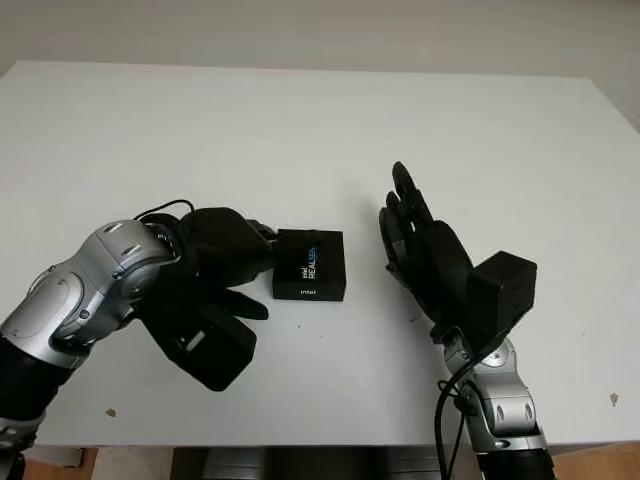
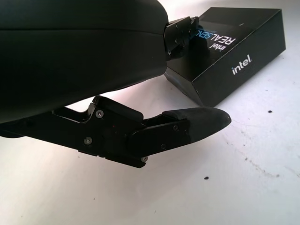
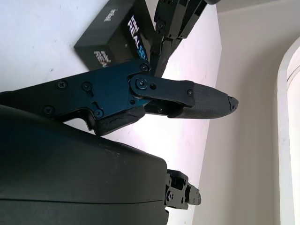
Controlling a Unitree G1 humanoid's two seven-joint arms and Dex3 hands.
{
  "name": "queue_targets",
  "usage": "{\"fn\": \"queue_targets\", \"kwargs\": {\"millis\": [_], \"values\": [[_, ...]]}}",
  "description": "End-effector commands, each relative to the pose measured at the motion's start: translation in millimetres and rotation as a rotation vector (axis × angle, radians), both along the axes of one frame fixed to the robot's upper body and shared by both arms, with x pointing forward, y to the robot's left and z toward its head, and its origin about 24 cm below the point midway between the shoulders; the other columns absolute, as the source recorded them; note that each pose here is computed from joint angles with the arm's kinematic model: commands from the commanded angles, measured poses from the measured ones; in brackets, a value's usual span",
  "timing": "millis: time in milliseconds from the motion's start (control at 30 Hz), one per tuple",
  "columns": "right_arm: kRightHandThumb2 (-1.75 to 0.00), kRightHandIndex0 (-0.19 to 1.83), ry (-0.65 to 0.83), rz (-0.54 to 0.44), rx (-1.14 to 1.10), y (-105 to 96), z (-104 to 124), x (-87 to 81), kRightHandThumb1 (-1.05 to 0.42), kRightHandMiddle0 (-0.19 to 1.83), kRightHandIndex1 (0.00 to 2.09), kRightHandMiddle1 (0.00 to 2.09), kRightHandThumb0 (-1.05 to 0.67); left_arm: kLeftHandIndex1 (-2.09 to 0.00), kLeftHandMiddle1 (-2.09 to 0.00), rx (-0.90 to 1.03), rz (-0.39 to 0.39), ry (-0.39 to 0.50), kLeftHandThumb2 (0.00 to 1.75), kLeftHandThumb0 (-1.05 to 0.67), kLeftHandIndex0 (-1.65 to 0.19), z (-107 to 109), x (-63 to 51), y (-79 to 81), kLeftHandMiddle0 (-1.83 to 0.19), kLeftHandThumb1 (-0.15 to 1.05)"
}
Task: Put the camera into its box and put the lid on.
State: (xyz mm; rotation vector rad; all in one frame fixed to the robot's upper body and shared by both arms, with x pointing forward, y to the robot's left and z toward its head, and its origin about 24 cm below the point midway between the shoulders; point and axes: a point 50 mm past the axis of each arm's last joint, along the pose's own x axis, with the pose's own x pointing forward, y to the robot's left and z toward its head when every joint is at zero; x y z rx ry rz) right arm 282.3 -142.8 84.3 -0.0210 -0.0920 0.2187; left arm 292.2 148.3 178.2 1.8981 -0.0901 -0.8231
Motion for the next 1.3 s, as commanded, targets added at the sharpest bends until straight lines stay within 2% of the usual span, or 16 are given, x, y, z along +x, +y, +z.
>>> {"fn": "queue_targets", "kwargs": {"millis": [0,133,267,400,500,567,600,633,733,833,900,1000,1067,1133,1267], "values": [[-0.52,-0.12,-0.028,0.001,-0.003,-4,8,0.7,-1.05,-0.08,0.06,0.06,-0.79,0.00,0.00,0.001,0.038,-0.016,0.69,-0.74,0.19,5,-1.2,6.8,0.19,1.05],[-0.52,-0.11,-0.051,-0.008,-0.035,-8,13,3.0,-1.05,-0.06,0.07,0.07,-0.80,-0.01,0.00,-0.020,0.031,-0.054,0.75,-0.77,0.19,22,-11.0,8.7,0.19,1.05],[-0.53,-0.11,-0.072,-0.004,-0.019,-9,20,5.8,-1.05,-0.08,0.06,0.06,-0.80,-0.04,-0.04,-0.113,0.038,-0.110,0.80,-0.78,0.13,56,-26.3,16.4,0.14,1.05],[-0.53,-0.12,-0.093,0.005,0.001,-10,24,7.4,-1.05,-0.10,0.05,0.05,-0.78,-0.05,-0.05,-0.182,0.069,-0.140,0.84,-0.78,0.12,77,-31.5,25.3,0.13,1.05],[-0.54,-0.12,-0.119,-0.005,-0.013,-11,30,8.7,-1.05,-0.10,0.05,0.05,-0.79,-0.07,-0.07,-0.416,0.129,-0.150,0.81,-0.76,0.07,95,-30.8,42.9,0.08,1.05],[-0.54,-0.13,-0.138,-0.011,-0.012,-11,34,9.2,-1.05,-0.10,0.05,0.05,-0.81,-0.06,-0.07,-0.612,0.175,-0.093,0.77,-0.76,0.08,101,-25.8,54.6,0.07,1.05],[-0.55,-0.13,-0.150,-0.017,-0.015,-12,37,9.6,-1.05,-0.10,0.05,0.05,-0.80,-0.06,-0.80,-0.763,0.176,-0.071,0.70,-0.77,0.08,101,-19.6,61.5,-0.05,1.05],[-0.57,-0.14,-0.157,-0.022,-0.017,-13,39,9.8,-1.05,-0.11,0.04,0.04,-0.78,-0.09,-0.63,-0.863,0.174,-0.058,0.68,-0.75,0.01,100,-15.3,65.8,0.06,1.05],[-0.61,-0.17,-0.165,-0.041,-0.030,-14,45,10.2,-1.05,-0.14,0.03,0.03,-0.76,-0.07,-0.19,-1.098,0.177,-0.132,0.67,-0.75,-0.02,86,0.0,74.2,0.00,1.05],[-0.63,-0.19,-0.190,-0.067,-0.027,-13,53,9.9,-1.05,-0.17,0.01,0.02,-0.79,-0.04,-0.08,-1.378,0.228,-0.181,0.64,-0.73,0.03,59,18.8,78.4,0.05,1.05],[-0.64,-0.19,-0.206,-0.082,-0.017,-12,58,9.5,-1.05,-0.19,0.00,0.00,-0.82,-0.02,-0.04,-1.620,0.328,-0.155,0.55,-0.77,0.10,33,28.9,77.2,0.12,1.05],[-0.65,-0.19,-0.210,-0.099,-0.017,-12,59,9.7,-1.05,-0.19,0.00,0.00,-0.84,0.00,-0.01,-1.747,0.398,-0.147,0.55,-0.80,0.18,10,33.7,73.1,0.18,1.05],[-0.65,-0.19,-0.205,-0.110,-0.002,-11,59,11.0,-1.05,-0.19,0.00,0.00,-0.84,0.00,0.00,-1.841,0.441,-0.093,0.61,-0.78,0.19,-10,36.2,69.3,0.19,1.05],[-0.65,-0.19,-0.198,-0.114,0.001,-11,58,12.2,-1.05,-0.19,0.00,0.00,-0.83,0.00,0.00,-1.892,0.460,-0.054,0.64,-0.78,0.19,-24,36.3,66.3,0.19,1.05],[-0.67,-0.19,-0.168,-0.117,0.012,-11,54,14.5,-1.05,-0.19,0.00,0.00,-0.81,0.00,0.00,-1.955,0.482,-0.039,0.67,-0.77,0.19,-43,33.2,61.0,0.19,1.05]]}}
